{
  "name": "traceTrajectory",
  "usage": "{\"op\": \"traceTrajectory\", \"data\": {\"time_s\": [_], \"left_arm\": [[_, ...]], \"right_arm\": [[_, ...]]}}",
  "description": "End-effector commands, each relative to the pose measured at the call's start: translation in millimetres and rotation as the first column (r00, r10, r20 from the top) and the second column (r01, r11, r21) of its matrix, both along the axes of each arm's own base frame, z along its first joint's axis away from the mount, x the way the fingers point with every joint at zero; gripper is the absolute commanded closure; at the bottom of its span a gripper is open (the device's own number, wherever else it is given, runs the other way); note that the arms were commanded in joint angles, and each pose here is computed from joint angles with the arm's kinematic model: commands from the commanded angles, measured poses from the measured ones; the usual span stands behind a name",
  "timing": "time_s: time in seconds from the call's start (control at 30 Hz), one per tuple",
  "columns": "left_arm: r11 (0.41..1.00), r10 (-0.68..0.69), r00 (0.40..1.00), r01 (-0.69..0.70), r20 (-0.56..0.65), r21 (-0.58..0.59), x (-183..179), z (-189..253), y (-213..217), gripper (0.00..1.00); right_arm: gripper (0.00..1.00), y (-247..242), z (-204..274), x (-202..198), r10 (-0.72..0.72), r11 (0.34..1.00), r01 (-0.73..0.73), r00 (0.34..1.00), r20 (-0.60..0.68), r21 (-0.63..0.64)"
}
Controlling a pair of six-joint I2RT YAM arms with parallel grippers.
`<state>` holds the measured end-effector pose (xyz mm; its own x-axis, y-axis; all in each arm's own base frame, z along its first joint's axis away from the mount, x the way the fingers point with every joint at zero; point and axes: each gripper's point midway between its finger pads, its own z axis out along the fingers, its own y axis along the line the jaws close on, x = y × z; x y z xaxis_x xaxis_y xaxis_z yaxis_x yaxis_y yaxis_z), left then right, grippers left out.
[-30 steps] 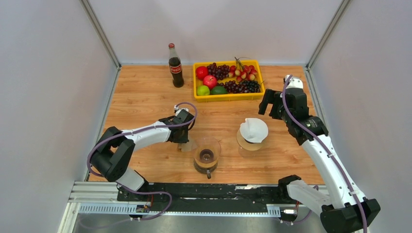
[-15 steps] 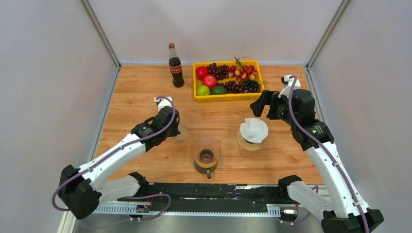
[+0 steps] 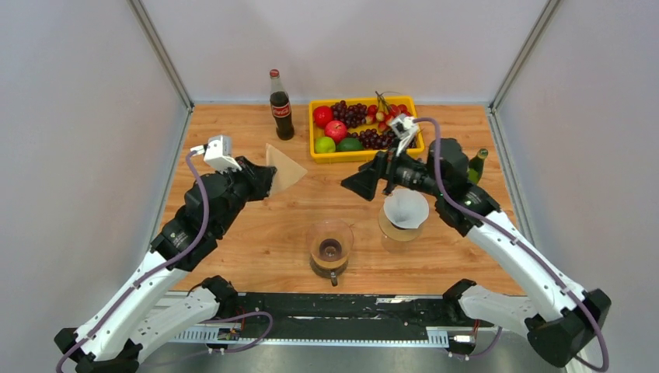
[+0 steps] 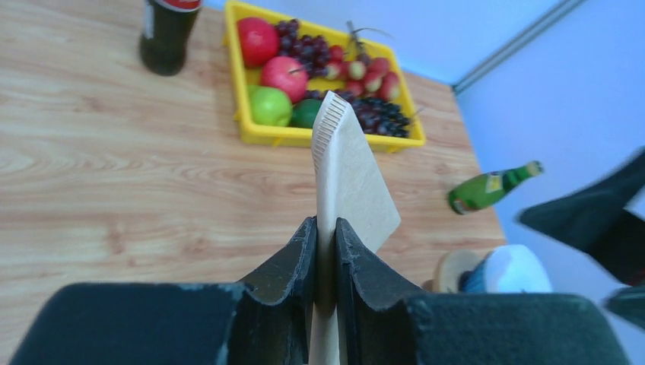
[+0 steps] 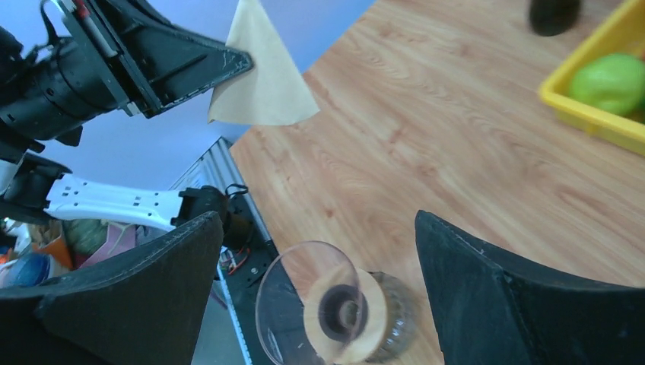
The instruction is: Place the coffee filter in the dripper
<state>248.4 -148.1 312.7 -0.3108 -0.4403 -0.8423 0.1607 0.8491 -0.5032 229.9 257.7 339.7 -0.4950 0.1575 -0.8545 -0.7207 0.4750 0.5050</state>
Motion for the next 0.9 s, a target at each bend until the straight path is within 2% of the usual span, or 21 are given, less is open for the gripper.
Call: {"op": "traceTrajectory", "data": {"time_s": [0.0, 0.33, 0.6, 0.87], "left_arm": [[0.982, -0.124, 0.983, 0.141, 0.132, -0.123, -8.2, 48.3, -24.9, 0.79], [0.963, -0.177, 0.972, 0.204, 0.157, -0.176, -9.6, 51.3, -39.5, 0.79], [0.961, -0.180, 0.973, 0.205, 0.144, -0.185, -6.6, 44.8, -43.3, 0.79], [0.962, -0.168, 0.976, 0.193, 0.141, -0.193, -2.3, 41.7, -44.4, 0.78]], "right_arm": [[0.02, 48.7, 22.6, -3.5, 0.077, 0.993, -0.081, 0.996, 0.052, 0.088], [0.17, 103.3, 26.2, -0.8, 0.121, 0.972, -0.121, 0.993, 0.014, 0.200], [0.39, 117.4, 32.5, -6.8, 0.157, 0.960, -0.156, 0.988, 0.012, 0.231], [0.69, 131.4, 33.0, -17.3, 0.209, 0.950, -0.200, 0.978, -0.009, 0.240]]}}
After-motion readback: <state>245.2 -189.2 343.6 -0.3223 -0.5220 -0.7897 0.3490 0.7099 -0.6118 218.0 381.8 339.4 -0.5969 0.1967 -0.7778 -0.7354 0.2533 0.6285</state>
